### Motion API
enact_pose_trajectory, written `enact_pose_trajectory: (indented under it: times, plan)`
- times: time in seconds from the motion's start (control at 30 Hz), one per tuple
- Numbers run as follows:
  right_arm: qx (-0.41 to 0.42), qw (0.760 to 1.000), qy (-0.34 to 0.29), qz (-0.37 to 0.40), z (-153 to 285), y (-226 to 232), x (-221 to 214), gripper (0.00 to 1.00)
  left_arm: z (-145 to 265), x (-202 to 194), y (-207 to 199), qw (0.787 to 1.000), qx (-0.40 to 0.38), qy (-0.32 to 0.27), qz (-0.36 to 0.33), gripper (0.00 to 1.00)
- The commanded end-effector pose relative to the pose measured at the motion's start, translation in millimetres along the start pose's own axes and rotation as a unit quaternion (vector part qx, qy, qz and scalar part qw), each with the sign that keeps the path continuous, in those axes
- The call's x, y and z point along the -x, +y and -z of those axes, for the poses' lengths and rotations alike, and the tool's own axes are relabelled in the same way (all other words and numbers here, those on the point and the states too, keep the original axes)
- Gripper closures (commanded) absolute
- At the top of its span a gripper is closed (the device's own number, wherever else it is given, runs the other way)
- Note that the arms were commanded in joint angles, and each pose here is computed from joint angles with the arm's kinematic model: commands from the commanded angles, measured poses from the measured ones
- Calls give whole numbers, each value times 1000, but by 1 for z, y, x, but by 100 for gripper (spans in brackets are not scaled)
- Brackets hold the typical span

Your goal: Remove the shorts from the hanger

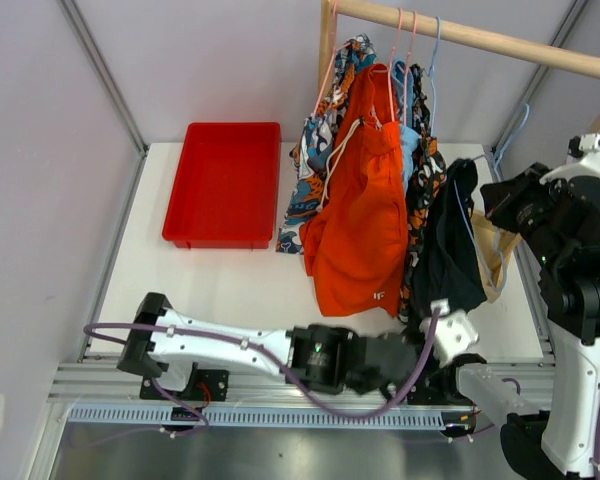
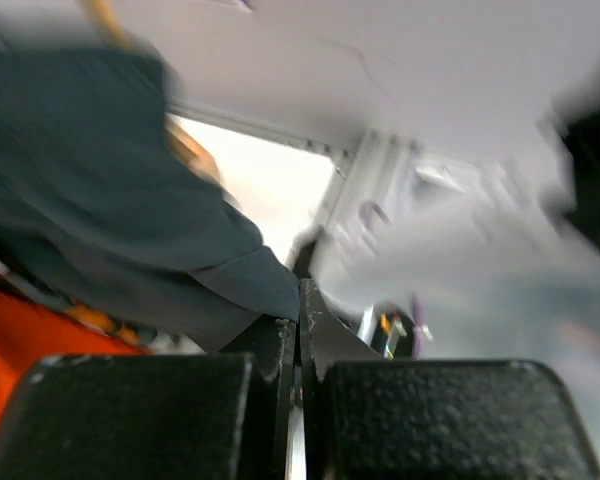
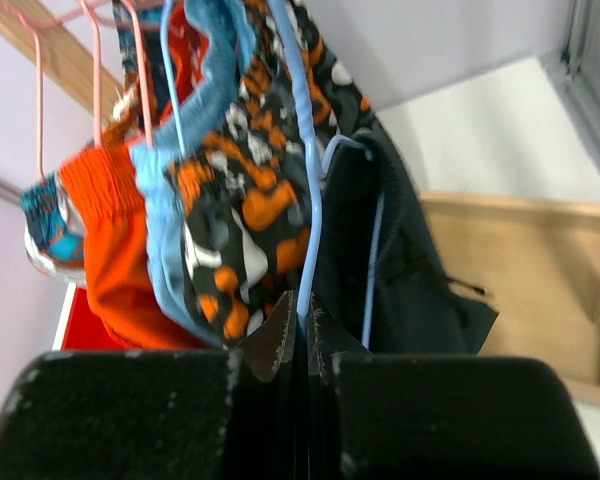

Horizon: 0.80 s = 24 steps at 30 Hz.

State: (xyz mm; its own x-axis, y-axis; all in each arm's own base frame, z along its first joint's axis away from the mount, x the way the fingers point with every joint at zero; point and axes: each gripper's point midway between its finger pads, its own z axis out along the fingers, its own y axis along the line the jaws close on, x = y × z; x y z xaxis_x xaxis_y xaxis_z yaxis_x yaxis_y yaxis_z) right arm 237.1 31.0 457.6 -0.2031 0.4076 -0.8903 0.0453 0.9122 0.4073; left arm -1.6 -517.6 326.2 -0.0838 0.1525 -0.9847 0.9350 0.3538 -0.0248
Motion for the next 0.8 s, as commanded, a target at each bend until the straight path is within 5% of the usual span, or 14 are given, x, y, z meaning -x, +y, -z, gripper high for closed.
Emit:
enact_pose_trajectory:
  times: [0.0, 0.2, 0.27, 0.3, 0.37, 0.4, 0.53, 0.77]
  plan:
    - [19, 1000, -3, -20, 28, 2, -8, 100, -13, 69, 54, 998, 45, -44, 25, 100]
    - [6, 1000, 4, -13, 66, -3, -7, 100, -60, 77, 123, 995, 92, 6, 44, 100]
    - [4, 1000, -17, -8, 72, 0, 9, 100, -58, 66, 114, 996, 78, 22, 42, 100]
    - [-4, 1000, -27, -7, 72, -2, 16, 100, -61, 24, 108, 995, 70, 64, 32, 100]
    - [-9, 999, -48, -8, 65, 1, 33, 100, -34, 45, 79, 998, 32, 27, 48, 100]
    - [-12, 998, -56, -9, 60, 2, 39, 100, -28, -2, 72, 996, 29, 71, 34, 100]
    - [-11, 995, -100, -13, 35, 12, 72, 100, 52, -11, 17, 996, -25, 73, 36, 100]
    - [-33, 989, -144, 1, -24, 17, 114, 100, 158, -42, 20, 991, 21, 130, 36, 100]
